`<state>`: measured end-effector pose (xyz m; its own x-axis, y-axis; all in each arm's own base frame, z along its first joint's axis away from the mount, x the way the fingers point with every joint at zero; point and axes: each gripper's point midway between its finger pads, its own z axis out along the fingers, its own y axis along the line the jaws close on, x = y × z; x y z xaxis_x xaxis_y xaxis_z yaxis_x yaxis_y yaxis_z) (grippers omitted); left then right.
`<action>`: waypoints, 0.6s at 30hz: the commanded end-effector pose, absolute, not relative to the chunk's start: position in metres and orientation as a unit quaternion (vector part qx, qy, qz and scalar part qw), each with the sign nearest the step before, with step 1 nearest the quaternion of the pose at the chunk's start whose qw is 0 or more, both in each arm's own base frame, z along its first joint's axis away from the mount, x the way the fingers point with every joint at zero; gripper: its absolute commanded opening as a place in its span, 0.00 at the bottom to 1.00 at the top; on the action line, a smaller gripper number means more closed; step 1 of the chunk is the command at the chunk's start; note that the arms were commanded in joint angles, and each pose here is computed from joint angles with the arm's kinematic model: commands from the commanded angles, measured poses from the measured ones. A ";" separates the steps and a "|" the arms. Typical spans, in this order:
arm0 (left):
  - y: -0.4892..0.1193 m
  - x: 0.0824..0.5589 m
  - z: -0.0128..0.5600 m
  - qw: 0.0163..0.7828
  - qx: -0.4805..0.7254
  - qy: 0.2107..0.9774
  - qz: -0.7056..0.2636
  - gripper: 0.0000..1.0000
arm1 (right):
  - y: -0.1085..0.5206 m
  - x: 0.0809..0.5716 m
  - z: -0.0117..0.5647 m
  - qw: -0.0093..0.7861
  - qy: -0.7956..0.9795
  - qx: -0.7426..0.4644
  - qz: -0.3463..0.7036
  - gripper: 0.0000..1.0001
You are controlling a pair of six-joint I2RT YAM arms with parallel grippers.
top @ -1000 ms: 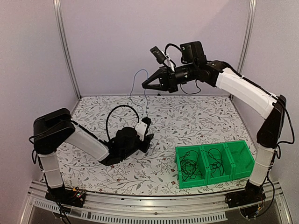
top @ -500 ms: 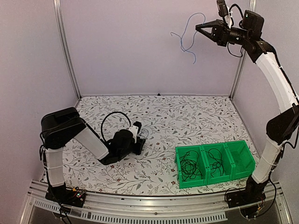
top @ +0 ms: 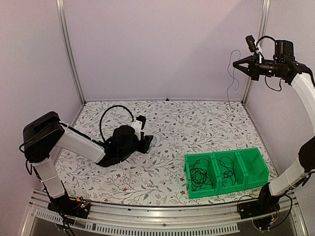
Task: Untangle the cables
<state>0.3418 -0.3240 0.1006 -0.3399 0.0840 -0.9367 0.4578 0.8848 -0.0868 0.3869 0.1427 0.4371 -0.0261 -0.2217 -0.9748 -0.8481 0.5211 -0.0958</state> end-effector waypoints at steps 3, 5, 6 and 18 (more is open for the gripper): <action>-0.320 0.347 0.117 0.553 0.178 0.802 -0.139 0.48 | 0.122 0.327 0.417 0.543 0.693 -0.448 0.154 0.00; -0.320 0.348 0.120 0.554 0.179 0.802 -0.135 0.48 | 0.113 0.314 0.410 0.528 0.708 -0.454 0.118 0.00; -0.319 0.348 0.120 0.553 0.179 0.803 -0.132 0.48 | 0.108 0.307 0.406 0.519 0.715 -0.456 0.105 0.00; -0.313 0.352 0.129 0.565 0.178 0.798 -0.110 0.48 | 0.064 0.223 0.324 0.371 0.790 -0.489 0.004 0.00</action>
